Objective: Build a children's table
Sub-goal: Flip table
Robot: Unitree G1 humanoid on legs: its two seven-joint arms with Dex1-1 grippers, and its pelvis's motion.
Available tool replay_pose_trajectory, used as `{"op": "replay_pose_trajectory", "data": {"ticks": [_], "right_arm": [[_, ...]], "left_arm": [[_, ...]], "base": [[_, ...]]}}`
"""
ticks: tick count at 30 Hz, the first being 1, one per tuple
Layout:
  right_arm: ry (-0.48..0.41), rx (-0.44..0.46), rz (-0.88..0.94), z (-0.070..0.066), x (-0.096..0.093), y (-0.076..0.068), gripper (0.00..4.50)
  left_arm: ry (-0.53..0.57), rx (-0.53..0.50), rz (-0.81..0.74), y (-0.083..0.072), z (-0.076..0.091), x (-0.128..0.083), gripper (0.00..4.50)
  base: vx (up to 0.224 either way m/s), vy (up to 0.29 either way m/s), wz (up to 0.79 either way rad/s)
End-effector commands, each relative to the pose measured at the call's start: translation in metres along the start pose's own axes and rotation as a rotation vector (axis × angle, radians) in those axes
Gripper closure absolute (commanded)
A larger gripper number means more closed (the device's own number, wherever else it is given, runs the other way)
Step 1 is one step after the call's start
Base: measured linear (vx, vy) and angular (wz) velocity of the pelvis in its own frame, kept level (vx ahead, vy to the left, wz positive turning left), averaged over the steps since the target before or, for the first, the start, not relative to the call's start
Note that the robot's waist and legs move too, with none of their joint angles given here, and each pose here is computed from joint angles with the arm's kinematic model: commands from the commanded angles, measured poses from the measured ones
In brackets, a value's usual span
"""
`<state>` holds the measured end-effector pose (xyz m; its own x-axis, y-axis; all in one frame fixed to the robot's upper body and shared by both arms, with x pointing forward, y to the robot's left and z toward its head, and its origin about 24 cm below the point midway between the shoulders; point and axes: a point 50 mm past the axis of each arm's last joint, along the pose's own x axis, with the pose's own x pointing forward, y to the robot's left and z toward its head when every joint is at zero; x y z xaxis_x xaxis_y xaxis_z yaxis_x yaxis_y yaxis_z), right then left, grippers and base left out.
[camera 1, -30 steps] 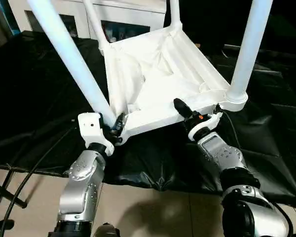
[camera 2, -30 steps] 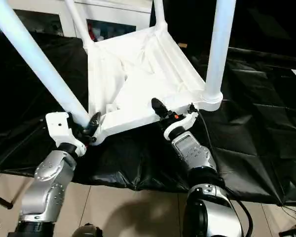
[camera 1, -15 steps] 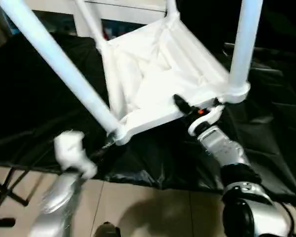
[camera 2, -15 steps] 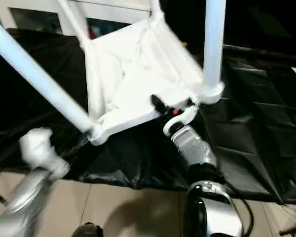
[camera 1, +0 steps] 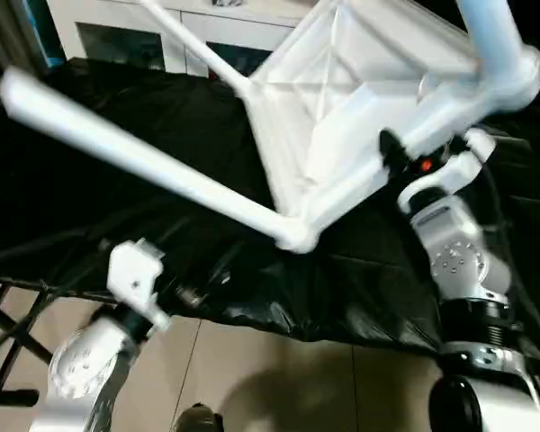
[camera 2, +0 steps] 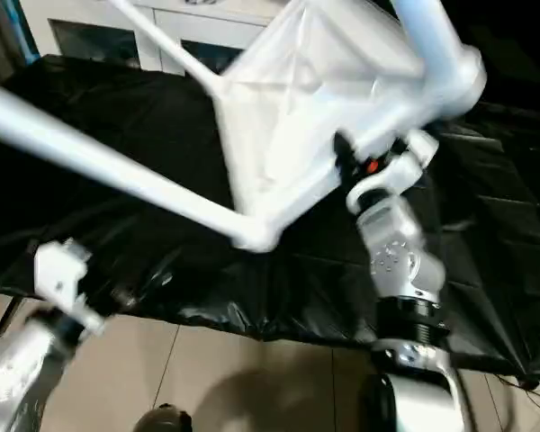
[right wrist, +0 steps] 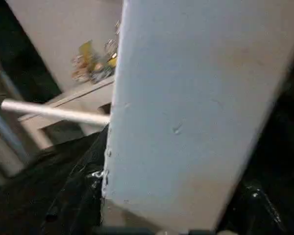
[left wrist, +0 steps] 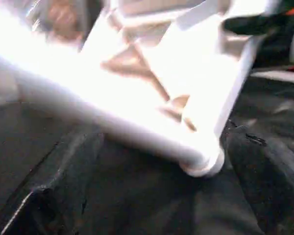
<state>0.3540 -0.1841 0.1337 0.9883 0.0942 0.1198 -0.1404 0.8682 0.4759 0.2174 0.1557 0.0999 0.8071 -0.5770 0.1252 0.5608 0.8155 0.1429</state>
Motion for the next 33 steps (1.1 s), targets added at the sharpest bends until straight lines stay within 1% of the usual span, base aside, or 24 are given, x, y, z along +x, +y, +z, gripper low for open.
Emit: {"op": "replay_pose_trajectory", "data": {"ticks": [1,4,6,9,10,11,13,14,15,16,17,18,20,21,22,25,26,28,29,31,32,33], "right_arm": [[-0.066,-0.152,-0.108,0.018,-0.007,-0.013,2.66],[-0.082,-0.227,-0.151,0.021,-0.011,-0.011,2.72],[-0.082,-0.252,-0.183,0.020,-0.014,-0.010,2.74],[-0.074,-0.270,-0.206,0.017,-0.014,-0.010,2.78],[-0.070,-0.299,-0.237,0.015,-0.014,-0.011,2.78],[-0.070,-0.299,-0.237,0.015,-0.014,-0.011,2.78],[-0.052,-0.347,-0.236,0.008,-0.011,-0.005,2.79],[-0.051,-0.354,-0.236,0.007,-0.011,-0.004,2.79],[-0.042,-0.366,-0.214,0.004,-0.009,0.001,2.80],[-0.042,-0.366,-0.214,0.004,-0.009,0.001,2.80],[-0.034,-0.373,-0.200,0.000,-0.006,0.006,2.80],[-0.023,-0.381,-0.176,-0.004,-0.003,0.011,2.80],[-0.016,-0.402,-0.166,-0.007,0.001,0.016,2.81],[-0.016,-0.405,-0.165,-0.007,0.001,0.017,2.81],[-0.012,-0.432,-0.163,-0.009,0.006,0.020,2.82],[0.005,-0.460,-0.187,-0.015,0.016,0.024,2.82],[0.005,-0.460,-0.187,-0.015,0.016,0.024,2.82],[0.038,-0.472,-0.165,-0.022,0.022,0.028,2.82],[0.043,-0.475,-0.164,-0.022,0.022,0.028,2.82],[0.098,-0.507,-0.162,-0.030,0.026,0.029,2.82],[0.098,-0.507,-0.162,-0.030,0.026,0.029,2.82],[0.134,-0.530,-0.155,-0.034,0.028,0.029,2.82]], "left_arm": [[-0.008,-0.009,-0.088,-0.008,0.008,0.007,0.00],[-0.020,-0.012,-0.182,-0.016,0.017,0.012,0.00],[-0.025,0.000,-0.206,-0.018,0.022,0.015,0.00],[-0.036,0.023,-0.198,-0.015,0.026,0.018,0.00],[-0.050,0.061,-0.181,-0.010,0.032,0.022,0.00],[-0.050,0.061,-0.181,-0.010,0.032,0.022,0.00],[-0.082,0.158,-0.125,0.003,0.048,0.032,0.00],[-0.088,0.169,-0.118,0.004,0.050,0.033,0.00],[-0.111,0.224,-0.091,0.010,0.060,0.038,0.00],[-0.111,0.224,-0.091,0.010,0.060,0.038,0.00],[-0.128,0.285,-0.066,0.016,0.069,0.043,0.00],[-0.147,0.380,-0.053,0.021,0.081,0.050,0.00],[-0.147,0.461,-0.053,0.026,0.091,0.056,0.00],[-0.148,0.469,-0.053,0.027,0.092,0.057,0.00],[-0.158,0.544,-0.058,0.032,0.106,0.065,0.00],[-0.182,0.702,-0.037,0.045,0.134,0.078,0.00],[-0.182,0.702,-0.037,0.045,0.134,0.078,0.00],[-0.216,0.808,-0.034,0.048,0.152,0.085,0.00],[-0.216,0.817,-0.033,0.049,0.153,0.086,0.00],[-0.220,0.916,-0.017,0.050,0.165,0.091,0.00],[-0.220,0.916,-0.017,0.050,0.165,0.091,0.00],[-0.241,0.965,0.002,0.049,0.174,0.095,0.00]], "base": [[0.000,0.000,0.00],[0.000,0.000,0.00],[0.000,0.000,0.00],[0.000,0.000,0.00],[0.000,0.000,0.00],[0.000,0.000,0.00],[0.000,0.000,0.00],[0.000,0.000,0.00],[0.000,0.000,0.00],[0.000,0.000,0.00],[0.000,0.000,0.00],[0.000,0.000,0.00],[0.000,0.000,0.00],[0.000,0.000,0.00],[0.000,0.000,0.00],[0.000,0.000,0.00],[0.000,0.000,0.00],[0.000,0.000,0.00],[0.000,0.000,0.00],[0.000,0.000,0.00],[0.000,0.000,0.00],[0.000,0.000,0.00]]}}
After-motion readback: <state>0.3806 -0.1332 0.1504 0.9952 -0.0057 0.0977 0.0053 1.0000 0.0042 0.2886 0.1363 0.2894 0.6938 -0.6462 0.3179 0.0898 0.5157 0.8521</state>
